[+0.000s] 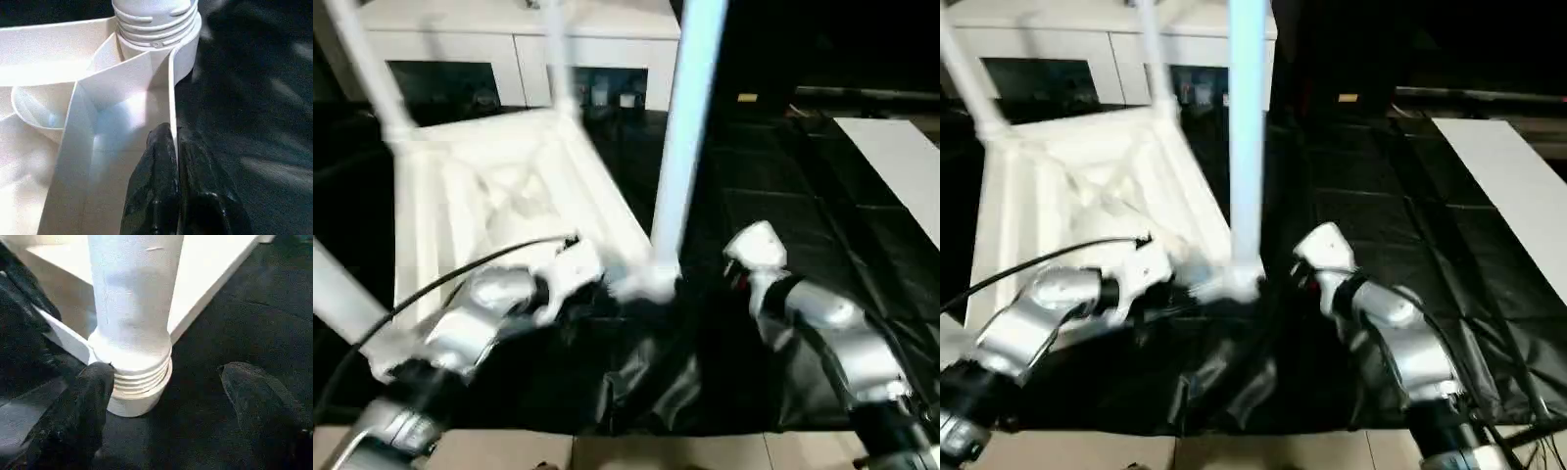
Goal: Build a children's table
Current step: Rotate leg to tighten
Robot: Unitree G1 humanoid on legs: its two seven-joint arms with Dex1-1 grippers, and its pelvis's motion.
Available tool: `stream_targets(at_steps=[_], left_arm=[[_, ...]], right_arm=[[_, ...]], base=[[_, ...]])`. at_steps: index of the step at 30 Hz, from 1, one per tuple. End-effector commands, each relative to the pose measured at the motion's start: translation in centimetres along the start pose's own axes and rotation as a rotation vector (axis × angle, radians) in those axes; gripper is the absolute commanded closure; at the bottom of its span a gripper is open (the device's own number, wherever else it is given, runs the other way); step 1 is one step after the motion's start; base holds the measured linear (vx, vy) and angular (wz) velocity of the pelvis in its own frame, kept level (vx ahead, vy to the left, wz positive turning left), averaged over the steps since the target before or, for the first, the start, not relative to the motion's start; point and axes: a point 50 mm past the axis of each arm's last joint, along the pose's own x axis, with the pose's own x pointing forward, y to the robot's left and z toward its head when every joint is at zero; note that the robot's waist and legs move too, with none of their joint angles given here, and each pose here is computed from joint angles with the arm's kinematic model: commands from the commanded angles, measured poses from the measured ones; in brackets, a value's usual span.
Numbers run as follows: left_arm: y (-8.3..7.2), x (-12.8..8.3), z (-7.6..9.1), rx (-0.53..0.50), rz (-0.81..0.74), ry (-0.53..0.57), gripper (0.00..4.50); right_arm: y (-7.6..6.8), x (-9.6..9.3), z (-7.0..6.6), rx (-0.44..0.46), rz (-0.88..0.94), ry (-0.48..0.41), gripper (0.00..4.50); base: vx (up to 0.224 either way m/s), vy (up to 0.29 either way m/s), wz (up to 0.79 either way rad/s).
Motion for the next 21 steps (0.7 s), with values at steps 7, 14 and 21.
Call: stream_targets(at_steps=[7, 14, 21], left_arm=[[-1.57, 0.75, 0.10, 0.030, -0.154, 0.001, 4.50], [-1.38, 0.47, 0.18, 0.033, -0.160, 0.002, 4.50], [-1.29, 0.40, 0.04, 0.031, -0.154, 0.006, 4.50]], right_arm=[[1.18, 0.31, 0.71, -0.010, 0.163, -0.025, 0.66], [1.20, 0.66, 0.40, 0.000, 0.205, -0.013, 0.92], [1.09, 0.78, 0.34, 0.021, 0.212, -0.021, 1.61]], base=[[0.000, 0.000, 0.00], [0.000, 0.000, 0.00], [0.000, 0.000, 0.00]])
